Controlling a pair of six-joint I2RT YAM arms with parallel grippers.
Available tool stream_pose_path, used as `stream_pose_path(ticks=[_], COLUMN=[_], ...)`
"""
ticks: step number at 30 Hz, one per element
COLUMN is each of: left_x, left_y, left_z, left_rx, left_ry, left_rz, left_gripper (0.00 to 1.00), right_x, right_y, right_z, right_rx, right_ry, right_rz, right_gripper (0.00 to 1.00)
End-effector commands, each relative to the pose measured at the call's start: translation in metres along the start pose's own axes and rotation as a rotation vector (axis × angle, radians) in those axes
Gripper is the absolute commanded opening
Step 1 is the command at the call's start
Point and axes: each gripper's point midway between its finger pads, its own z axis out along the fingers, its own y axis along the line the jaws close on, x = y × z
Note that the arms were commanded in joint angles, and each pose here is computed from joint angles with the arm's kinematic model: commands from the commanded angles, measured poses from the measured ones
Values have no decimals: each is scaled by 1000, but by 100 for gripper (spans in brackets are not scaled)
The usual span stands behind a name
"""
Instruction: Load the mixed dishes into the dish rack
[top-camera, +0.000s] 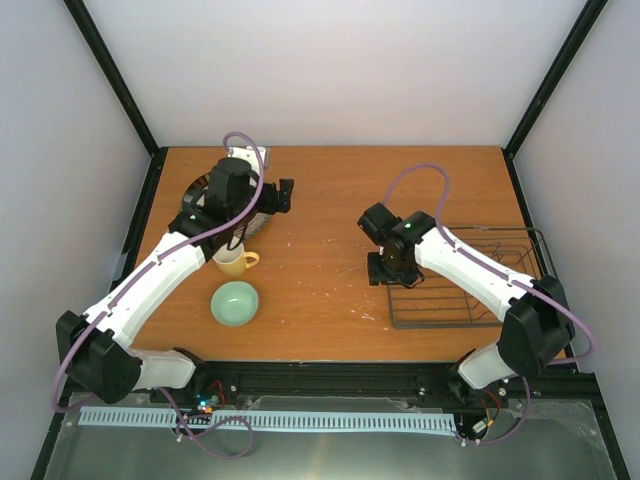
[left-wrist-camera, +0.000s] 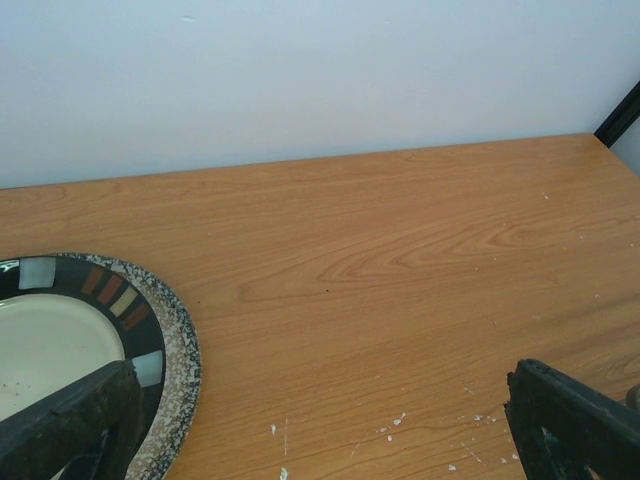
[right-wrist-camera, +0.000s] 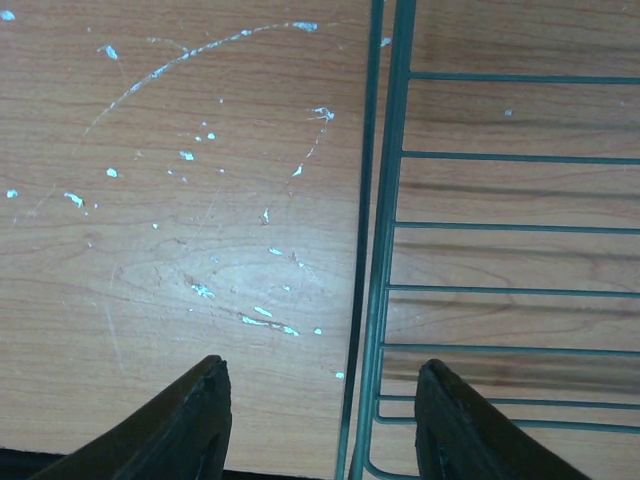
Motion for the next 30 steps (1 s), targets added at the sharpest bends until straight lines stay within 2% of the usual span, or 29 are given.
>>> stream_pose_path(ticks=[1,3,10,16,19,30], left_x=[-10,-9,-9,-5,-5,-3], left_y=[3,3,6,5,4,9], left_z=[-9,-9,-11,-7,-6,-9], left_rx=[-3,-4,-13,-6,2,-23], left_ry=[-33,-31,-38,-30,-27,-35], left_rz=[0,0,6,-4,-9,-1], left_gripper=[100,100,100,100,100,100], right_x=[-12,-12,-14,-20,-25,-41], right_y=[5,5,0,24,30,41], right_z=[0,2,4,-6,-6,26], right_rx=[-2,4,36,-101,-113,-78], right_ry=[-28,-26,-35,-67,-62,-33], right_rz=[5,3,2,-21,-30,-95], right_gripper=[48,44,49,50,52,56])
